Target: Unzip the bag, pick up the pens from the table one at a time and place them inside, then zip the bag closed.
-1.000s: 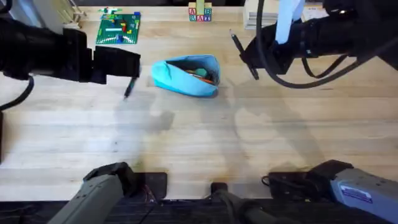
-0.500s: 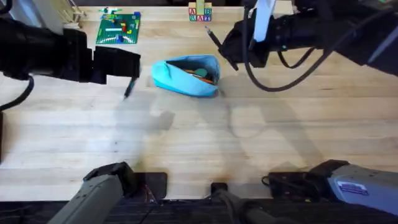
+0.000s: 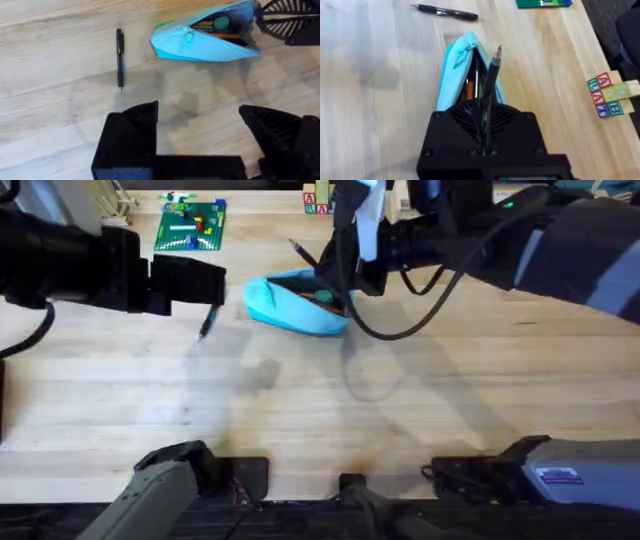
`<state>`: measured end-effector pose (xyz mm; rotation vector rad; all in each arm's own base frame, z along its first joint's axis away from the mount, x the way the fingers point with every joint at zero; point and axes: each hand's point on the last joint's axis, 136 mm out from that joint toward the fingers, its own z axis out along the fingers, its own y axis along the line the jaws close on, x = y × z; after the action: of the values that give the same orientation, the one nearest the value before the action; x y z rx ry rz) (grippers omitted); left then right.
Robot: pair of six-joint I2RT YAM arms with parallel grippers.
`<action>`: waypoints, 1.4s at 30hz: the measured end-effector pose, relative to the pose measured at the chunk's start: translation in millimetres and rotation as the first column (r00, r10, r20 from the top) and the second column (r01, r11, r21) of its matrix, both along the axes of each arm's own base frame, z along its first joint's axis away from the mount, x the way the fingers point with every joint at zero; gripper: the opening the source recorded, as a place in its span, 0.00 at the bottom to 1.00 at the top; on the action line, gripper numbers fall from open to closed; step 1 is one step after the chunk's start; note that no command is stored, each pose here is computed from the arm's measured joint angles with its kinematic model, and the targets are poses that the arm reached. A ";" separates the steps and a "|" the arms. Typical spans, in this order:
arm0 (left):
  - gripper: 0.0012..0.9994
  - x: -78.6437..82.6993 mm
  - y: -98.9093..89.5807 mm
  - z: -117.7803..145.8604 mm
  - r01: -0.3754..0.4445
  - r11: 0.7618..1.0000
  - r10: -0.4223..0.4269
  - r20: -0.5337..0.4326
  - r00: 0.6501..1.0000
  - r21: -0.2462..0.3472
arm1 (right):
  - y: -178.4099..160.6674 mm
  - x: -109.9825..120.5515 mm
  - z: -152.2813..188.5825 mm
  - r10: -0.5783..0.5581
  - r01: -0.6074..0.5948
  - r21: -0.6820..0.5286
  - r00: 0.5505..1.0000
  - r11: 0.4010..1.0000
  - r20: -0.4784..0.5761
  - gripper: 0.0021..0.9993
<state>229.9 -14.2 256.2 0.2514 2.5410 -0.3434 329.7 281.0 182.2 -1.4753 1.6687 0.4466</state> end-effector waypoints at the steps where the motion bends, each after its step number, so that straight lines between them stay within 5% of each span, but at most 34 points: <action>1: 1.00 0.0 0.0 0.0 0.000 1.000 0.000 0.000 1.000 0.000 | 2.4 -0.8 -2.2 0.006 -0.006 -0.002 1.000 1.000 -0.003 0.03; 31: 1.00 0.0 0.0 0.0 0.000 1.000 0.000 0.000 1.000 0.000 | 20.6 2.6 -72.2 0.037 -0.046 -0.063 0.991 0.997 -0.127 0.03; 38: 1.00 0.0 0.0 0.0 0.000 1.000 0.000 0.000 1.000 0.000 | 19.4 2.1 -73.3 0.034 -0.043 -0.067 0.990 0.997 -0.134 0.97; 42: 1.00 0.0 0.0 0.0 0.000 1.000 0.000 0.000 1.000 0.000 | 19.5 2.2 -73.3 0.034 -0.044 -0.067 0.991 0.997 -0.133 1.00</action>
<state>229.9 -14.2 256.2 0.2514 2.5410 -0.3434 331.9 300.5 108.9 -1.5606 1.7767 0.5221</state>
